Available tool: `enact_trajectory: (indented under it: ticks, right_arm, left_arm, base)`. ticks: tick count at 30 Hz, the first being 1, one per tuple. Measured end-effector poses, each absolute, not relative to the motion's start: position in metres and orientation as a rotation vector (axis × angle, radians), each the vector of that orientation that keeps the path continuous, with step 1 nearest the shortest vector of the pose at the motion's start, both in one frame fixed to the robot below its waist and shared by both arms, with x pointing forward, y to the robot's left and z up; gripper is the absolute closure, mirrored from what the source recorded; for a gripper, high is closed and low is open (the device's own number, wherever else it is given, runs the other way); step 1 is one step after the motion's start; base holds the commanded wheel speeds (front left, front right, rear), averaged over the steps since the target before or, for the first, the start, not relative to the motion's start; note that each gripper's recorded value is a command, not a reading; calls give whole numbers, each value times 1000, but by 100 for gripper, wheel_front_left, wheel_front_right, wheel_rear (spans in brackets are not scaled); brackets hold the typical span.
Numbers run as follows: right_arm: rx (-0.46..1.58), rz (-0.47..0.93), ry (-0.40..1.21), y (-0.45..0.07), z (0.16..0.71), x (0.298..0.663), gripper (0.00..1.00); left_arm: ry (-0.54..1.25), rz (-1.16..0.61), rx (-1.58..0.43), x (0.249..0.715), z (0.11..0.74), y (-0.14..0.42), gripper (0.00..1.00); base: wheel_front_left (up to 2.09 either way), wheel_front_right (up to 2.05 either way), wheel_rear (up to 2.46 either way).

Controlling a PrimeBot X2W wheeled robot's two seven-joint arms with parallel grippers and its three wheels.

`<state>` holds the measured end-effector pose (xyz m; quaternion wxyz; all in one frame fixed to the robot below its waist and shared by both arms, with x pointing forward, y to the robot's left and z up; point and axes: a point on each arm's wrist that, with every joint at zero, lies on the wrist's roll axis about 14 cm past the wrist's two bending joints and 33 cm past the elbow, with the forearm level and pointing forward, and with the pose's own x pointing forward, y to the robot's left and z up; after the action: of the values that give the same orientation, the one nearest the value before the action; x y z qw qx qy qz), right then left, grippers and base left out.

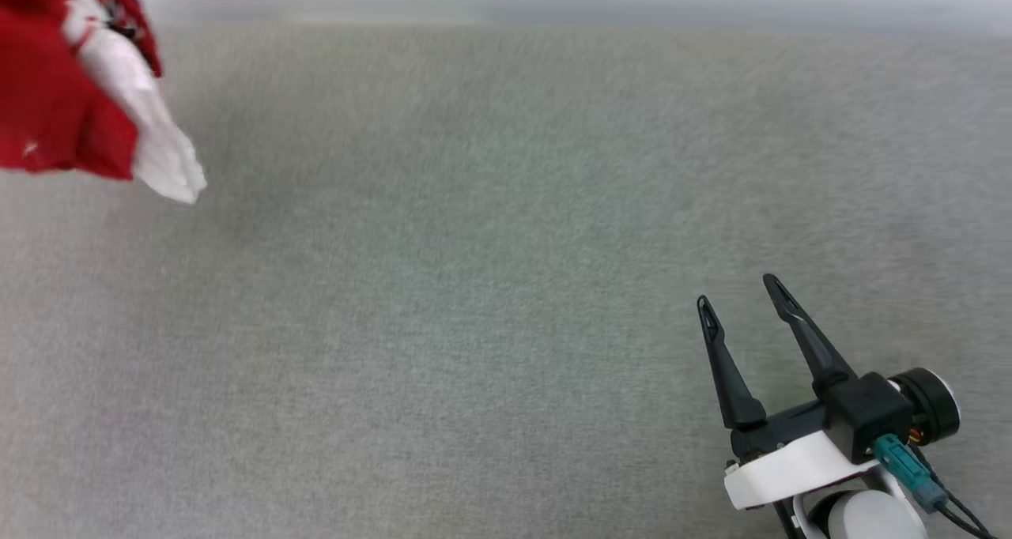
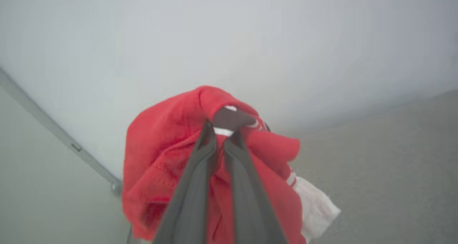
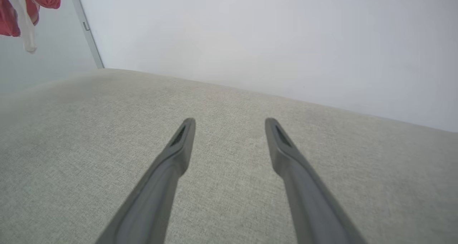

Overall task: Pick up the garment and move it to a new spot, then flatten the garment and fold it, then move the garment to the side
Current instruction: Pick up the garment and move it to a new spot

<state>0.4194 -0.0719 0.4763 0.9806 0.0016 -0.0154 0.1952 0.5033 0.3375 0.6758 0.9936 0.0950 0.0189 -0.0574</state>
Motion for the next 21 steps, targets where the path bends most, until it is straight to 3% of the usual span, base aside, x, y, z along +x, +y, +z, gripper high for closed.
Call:
enact_trajectory:
  ticks: [10,21]
  right_arm:
    - [-4,257,-88,-118,504,402,0]
    - [-26,92,-79,-174,505,386,0]
  left_arm:
    - [-136,-439,143,517,689,187,100]
    - [-134,-714,230,519,605,48,100]
  base:
    - [0,0,0]
    - [0,0,0]
